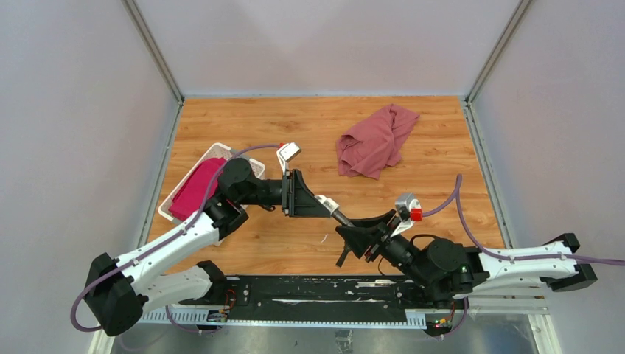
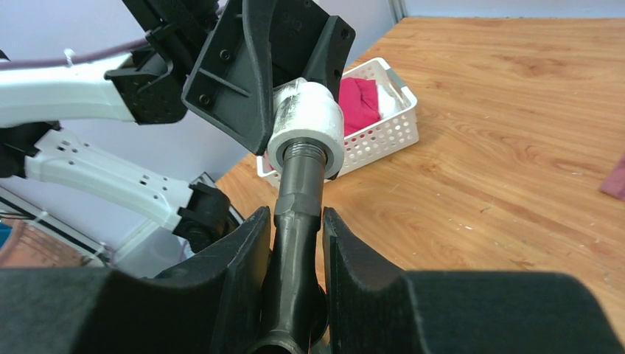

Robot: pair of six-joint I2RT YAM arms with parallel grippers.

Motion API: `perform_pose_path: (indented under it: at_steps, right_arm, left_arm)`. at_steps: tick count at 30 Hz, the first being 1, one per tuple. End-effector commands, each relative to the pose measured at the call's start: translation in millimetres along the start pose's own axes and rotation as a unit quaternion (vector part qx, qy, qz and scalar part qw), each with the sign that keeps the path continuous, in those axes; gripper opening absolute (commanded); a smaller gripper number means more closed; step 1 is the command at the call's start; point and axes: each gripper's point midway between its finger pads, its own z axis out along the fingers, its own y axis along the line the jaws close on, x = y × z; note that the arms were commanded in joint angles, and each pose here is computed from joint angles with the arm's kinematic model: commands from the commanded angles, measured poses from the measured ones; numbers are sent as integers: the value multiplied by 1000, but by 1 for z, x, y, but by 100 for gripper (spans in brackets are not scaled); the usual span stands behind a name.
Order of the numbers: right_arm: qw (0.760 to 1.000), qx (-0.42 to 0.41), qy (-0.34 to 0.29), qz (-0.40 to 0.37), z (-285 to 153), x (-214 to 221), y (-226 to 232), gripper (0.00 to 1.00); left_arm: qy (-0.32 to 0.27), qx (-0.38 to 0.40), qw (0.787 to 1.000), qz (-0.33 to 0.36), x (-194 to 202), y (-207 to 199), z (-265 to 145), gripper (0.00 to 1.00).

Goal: Install the water faucets

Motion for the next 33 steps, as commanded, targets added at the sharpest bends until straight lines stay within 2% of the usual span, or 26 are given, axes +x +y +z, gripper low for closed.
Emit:
perform_pose_path:
  at_steps: [1, 12, 19, 26, 33]
  right_arm:
    - [997, -33, 15, 75, 3, 5, 13, 0]
    - [986, -72, 41, 146, 13, 6, 16, 0]
    - [970, -118, 78, 200, 18, 5, 21, 0]
    - [941, -172, 106, 270, 24, 0, 26, 0]
    - [908, -207, 139, 338, 33, 0, 25, 0]
  left_arm:
    - [27, 71, 992, 98, 13, -28, 5, 0]
    - [4, 102, 972, 213, 8, -42, 1, 0]
    - [-4, 120, 954, 275, 10, -46, -3, 0]
    - [-26, 118, 941, 318, 7, -45, -4, 0]
    - [-77, 100, 911, 392, -2, -40, -10, 0]
